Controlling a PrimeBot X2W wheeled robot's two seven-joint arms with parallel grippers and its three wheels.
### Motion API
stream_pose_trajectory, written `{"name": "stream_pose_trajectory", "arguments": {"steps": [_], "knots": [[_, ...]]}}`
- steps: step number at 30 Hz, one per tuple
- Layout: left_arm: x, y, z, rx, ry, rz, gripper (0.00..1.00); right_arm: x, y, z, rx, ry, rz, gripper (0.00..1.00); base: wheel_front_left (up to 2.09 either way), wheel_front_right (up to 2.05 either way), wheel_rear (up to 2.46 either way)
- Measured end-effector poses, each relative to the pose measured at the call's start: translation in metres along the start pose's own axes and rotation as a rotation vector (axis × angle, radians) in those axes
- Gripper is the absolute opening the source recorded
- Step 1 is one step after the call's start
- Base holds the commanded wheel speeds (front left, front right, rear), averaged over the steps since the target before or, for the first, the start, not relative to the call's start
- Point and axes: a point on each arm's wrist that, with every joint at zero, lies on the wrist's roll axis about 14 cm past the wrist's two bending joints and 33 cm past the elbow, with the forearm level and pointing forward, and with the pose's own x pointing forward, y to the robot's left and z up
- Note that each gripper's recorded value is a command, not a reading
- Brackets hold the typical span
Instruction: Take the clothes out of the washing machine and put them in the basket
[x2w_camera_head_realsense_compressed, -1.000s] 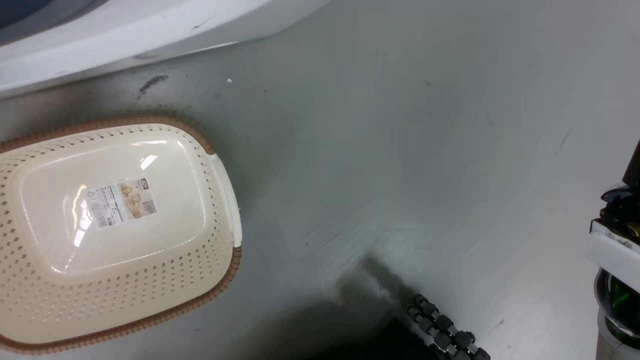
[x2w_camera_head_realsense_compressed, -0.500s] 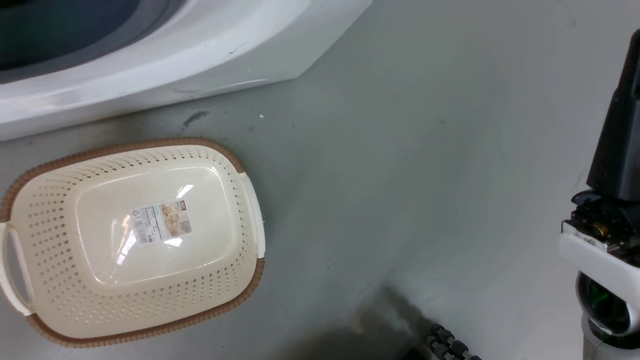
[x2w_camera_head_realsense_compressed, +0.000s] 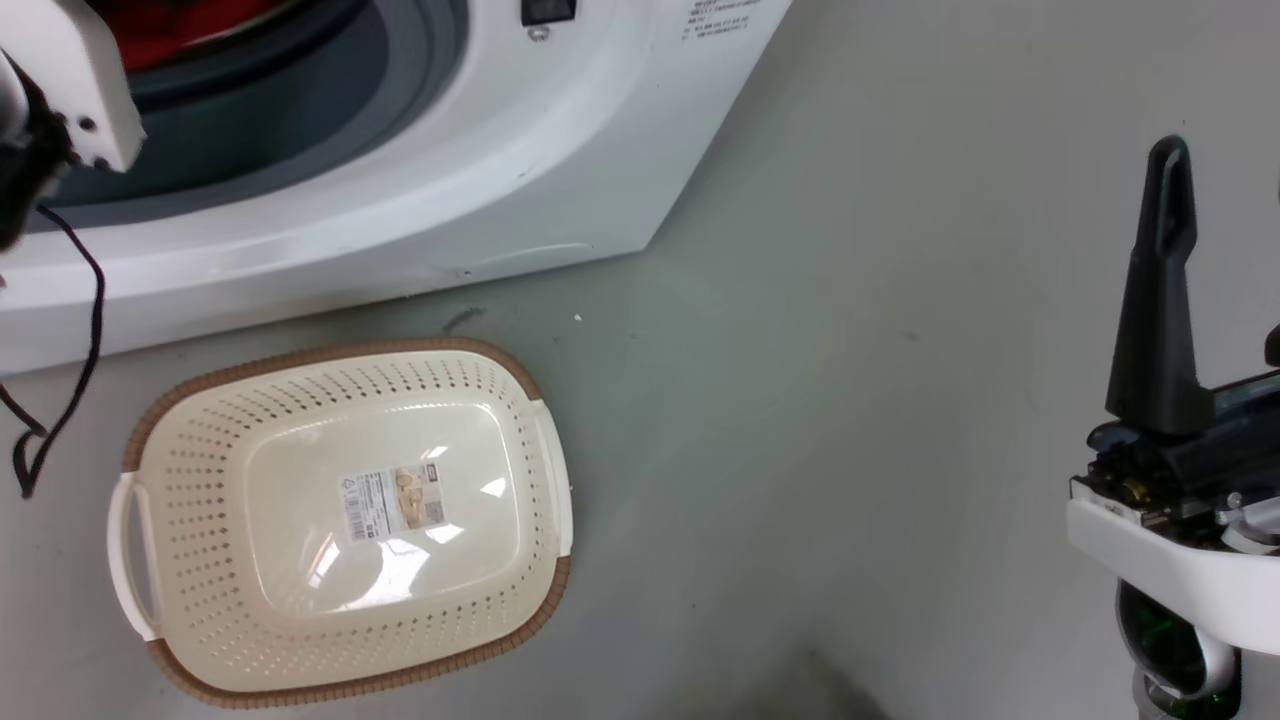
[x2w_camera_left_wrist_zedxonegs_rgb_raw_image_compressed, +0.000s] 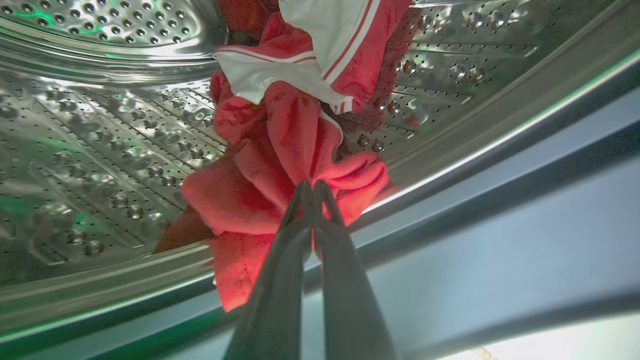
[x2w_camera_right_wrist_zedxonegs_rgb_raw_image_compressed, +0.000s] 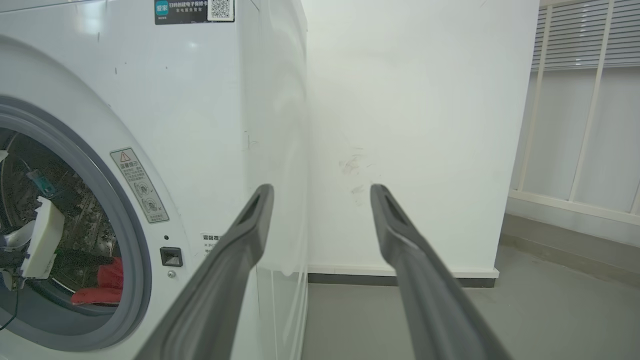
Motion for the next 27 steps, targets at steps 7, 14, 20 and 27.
{"name": "stream_pose_trajectory", "arguments": {"steps": [7, 14, 20, 27], "knots": [[-0.036, -0.014, 0.016, 0.049, -0.119, -0.006, 0.0, -0.011, 0.007, 0.018, 0.001, -0.018, 0.011, 1.0, 0.0, 0.0, 0.0], [-0.074, -0.033, 0.028, 0.063, -0.251, 0.01, 0.0, -0.026, 0.011, 0.035, 0.006, -0.028, 0.014, 1.0, 0.0, 0.0, 0.0], [-0.111, -0.042, 0.034, 0.061, -0.361, 0.048, 0.0, -0.043, 0.015, 0.043, 0.004, -0.019, 0.018, 1.0, 0.0, 0.0, 0.0], [-0.162, -0.059, 0.028, 0.044, -0.486, 0.105, 0.0, -0.067, 0.021, 0.055, 0.001, -0.016, 0.027, 1.0, 0.0, 0.0, 0.0]]}}
